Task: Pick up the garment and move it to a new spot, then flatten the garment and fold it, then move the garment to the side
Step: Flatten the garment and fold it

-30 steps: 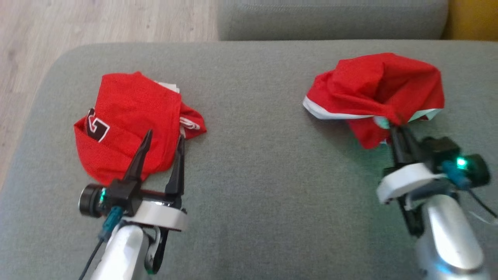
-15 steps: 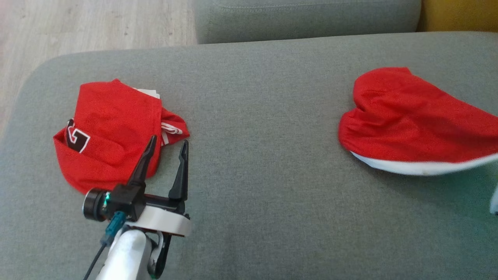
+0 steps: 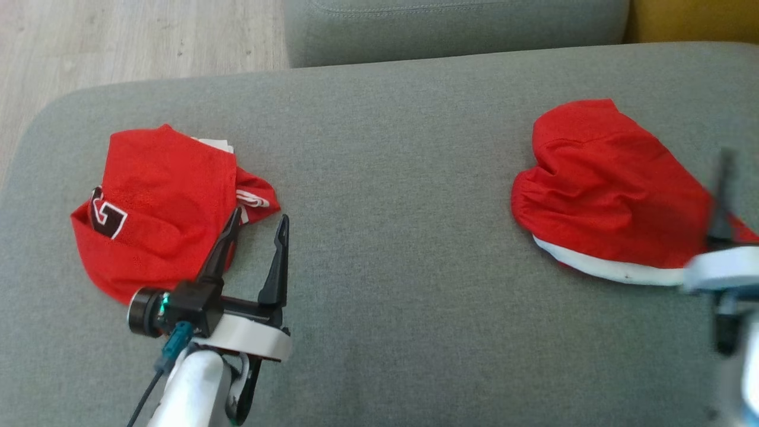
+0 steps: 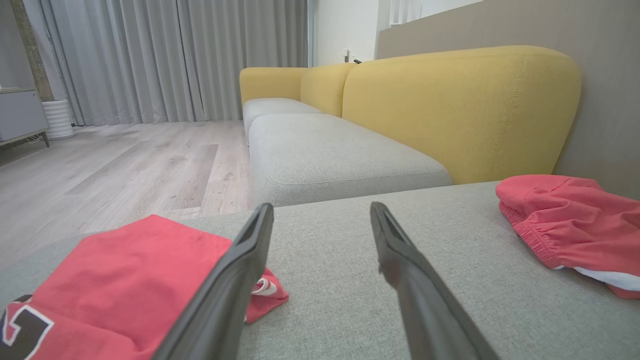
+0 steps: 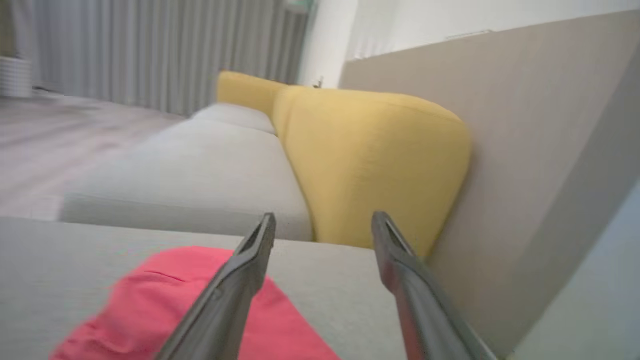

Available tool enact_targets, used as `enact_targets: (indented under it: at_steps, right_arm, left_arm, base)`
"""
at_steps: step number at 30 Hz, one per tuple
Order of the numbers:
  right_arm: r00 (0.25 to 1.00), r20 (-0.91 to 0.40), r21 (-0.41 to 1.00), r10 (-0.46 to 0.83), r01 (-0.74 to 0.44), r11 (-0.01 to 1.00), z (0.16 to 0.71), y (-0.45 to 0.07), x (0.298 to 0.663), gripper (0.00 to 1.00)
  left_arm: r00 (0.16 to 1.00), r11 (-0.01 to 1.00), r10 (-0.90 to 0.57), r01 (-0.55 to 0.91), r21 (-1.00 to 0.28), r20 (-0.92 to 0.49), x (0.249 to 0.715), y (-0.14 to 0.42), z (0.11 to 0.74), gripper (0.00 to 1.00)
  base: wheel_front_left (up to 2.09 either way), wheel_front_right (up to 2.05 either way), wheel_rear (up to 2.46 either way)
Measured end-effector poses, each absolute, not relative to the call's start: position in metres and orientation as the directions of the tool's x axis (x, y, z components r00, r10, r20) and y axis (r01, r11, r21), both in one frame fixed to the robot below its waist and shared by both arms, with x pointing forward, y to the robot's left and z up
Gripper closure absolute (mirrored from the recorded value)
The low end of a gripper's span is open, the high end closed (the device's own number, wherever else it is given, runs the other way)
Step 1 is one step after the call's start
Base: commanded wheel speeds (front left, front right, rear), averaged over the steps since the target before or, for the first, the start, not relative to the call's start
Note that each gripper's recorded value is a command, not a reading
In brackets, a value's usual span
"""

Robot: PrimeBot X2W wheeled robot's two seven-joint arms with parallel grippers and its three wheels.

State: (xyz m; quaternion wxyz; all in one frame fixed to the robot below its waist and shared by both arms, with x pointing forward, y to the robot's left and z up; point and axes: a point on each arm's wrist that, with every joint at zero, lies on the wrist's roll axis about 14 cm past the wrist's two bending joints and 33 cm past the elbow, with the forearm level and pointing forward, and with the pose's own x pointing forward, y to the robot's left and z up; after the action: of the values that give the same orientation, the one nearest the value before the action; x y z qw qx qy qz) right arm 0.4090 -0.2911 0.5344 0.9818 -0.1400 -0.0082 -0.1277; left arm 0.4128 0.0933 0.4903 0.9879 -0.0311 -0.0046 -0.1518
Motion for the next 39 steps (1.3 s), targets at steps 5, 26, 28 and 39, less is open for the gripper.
enact_targets:
  at_steps: [5,26,28,39]
  right_arm:
    - [0.993,0.12,-0.191,-0.003,0.026,0.981,0.538,-0.211,0.417,0.0]
    - [0.89,-0.423,-0.203,0.169,-0.275,0.94,0.393,-0.141,0.421,0.0]
    - [0.874,-0.454,-0.169,0.172,-0.274,0.947,0.383,-0.139,0.423,0.22]
    - [0.901,-0.381,-0.051,0.209,-0.246,0.968,0.39,-0.128,0.438,1.0]
  left_arm:
    - [0.953,0.951,-0.303,0.304,-0.055,0.025,0.412,0.092,0.493,0.0]
    - [0.962,0.961,-0.271,0.268,-0.07,-0.032,0.419,0.107,0.471,0.0]
    - [0.964,0.963,-0.263,0.259,-0.075,-0.04,0.418,0.109,0.468,0.0]
    - [0.964,0.963,-0.262,0.258,-0.077,-0.044,0.417,0.11,0.467,0.0]
  base:
    - [0.0,0.0,0.0]
    - [0.0,0.0,0.0]
    - [0.0,0.0,0.0]
    - [0.0,0.0,0.0]
